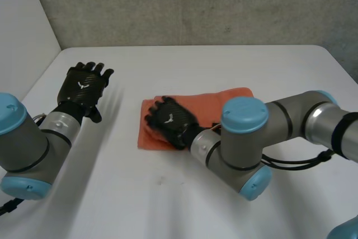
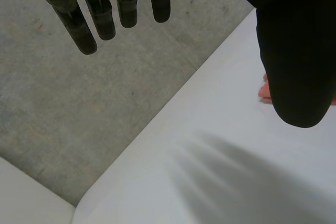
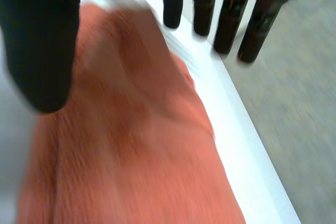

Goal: Fold the laundry

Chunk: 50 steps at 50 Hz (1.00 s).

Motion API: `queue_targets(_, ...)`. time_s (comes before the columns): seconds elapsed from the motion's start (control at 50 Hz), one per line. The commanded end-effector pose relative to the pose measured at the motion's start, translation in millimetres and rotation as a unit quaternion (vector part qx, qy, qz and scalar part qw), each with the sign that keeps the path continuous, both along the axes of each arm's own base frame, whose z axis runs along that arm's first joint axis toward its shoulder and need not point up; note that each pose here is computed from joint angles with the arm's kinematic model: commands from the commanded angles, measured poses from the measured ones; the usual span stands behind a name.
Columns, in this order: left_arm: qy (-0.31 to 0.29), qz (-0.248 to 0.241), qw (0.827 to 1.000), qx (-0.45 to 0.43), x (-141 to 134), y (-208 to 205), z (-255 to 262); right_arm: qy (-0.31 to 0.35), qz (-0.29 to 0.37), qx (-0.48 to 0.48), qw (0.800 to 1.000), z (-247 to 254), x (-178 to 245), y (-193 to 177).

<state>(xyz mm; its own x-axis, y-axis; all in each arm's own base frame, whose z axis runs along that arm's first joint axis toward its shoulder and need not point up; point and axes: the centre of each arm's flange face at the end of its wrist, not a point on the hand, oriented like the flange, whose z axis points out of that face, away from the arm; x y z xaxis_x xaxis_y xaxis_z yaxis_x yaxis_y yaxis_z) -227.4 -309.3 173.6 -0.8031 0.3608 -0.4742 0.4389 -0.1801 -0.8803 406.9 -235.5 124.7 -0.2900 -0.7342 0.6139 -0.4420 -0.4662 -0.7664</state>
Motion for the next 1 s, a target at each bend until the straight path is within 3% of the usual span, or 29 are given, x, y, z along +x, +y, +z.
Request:
queue_targets(0.02,0.005,-0.044,0.999,-0.017,-28.1,11.4,6.7,-0.091,-0.196,0.067,0.974,55.8,-80.4,-61.1)
queue_targets(0.08,0.011,-0.065,0.997,-0.029,-43.3,16.3,13.5,-0.131,-0.236,0.129,0.954,55.6,-107.3,-67.7)
queue_targets(0.16,0.031,-0.106,0.993,-0.030,-72.5,26.6,15.5,-0.136,-0.274,0.191,0.933,36.0,-137.1,-69.5)
queue_targets(0.26,0.075,-0.165,0.983,-0.002,-120.1,38.8,10.3,-0.121,-0.297,0.224,0.920,18.5,-158.7,-68.2)
queue_targets(0.32,0.075,-0.170,0.982,0.025,-126.5,39.6,3.5,-0.120,-0.308,0.235,0.914,13.2,-170.7,-73.0)
queue_targets(0.44,0.062,-0.158,0.983,0.068,-123.2,42.8,-3.7,-0.117,-0.301,0.248,0.913,3.1,-173.0,-80.1)
queue_targets(0.54,0.063,-0.115,0.988,0.086,-108.6,39.6,-4.4,-0.120,-0.307,0.214,0.920,6.3,-169.9,-104.0)
queue_targets(0.6,0.075,-0.041,0.992,0.089,-79.2,29.6,2.7,-0.119,-0.308,0.201,0.922,10.5,-168.4,-106.6)
queue_targets(0.62,0.078,-0.017,0.993,0.089,-66.7,25.1,4.2,-0.114,-0.304,0.152,0.934,29.2,-157.5,-114.7)
queue_targets(0.68,0.078,0.011,0.993,0.091,-48.0,23.4,6.6,-0.105,-0.274,0.122,0.948,41.5,-130.1,-104.3)
queue_targets(0.8,0.077,0.038,0.991,0.098,-28.2,22.8,3.3,-0.082,-0.140,0.053,0.985,59.4,-43.4,-46.7)
queue_targets(0.88,0.076,0.054,0.990,0.103,-18.9,18.3,-0.4,-0.052,-0.081,0.036,0.995,43.6,-14.6,-17.6)
queue_targets(0.94,0.075,0.054,0.990,0.104,-18.3,18.4,-0.9,-0.010,0.009,0.047,0.999,10.3,10.7,25.5)
queue_targets(1.0,0.075,0.052,0.990,0.104,-19.7,19.4,-0.8,0.011,0.033,0.052,0.998,-8.0,14.9,36.9)
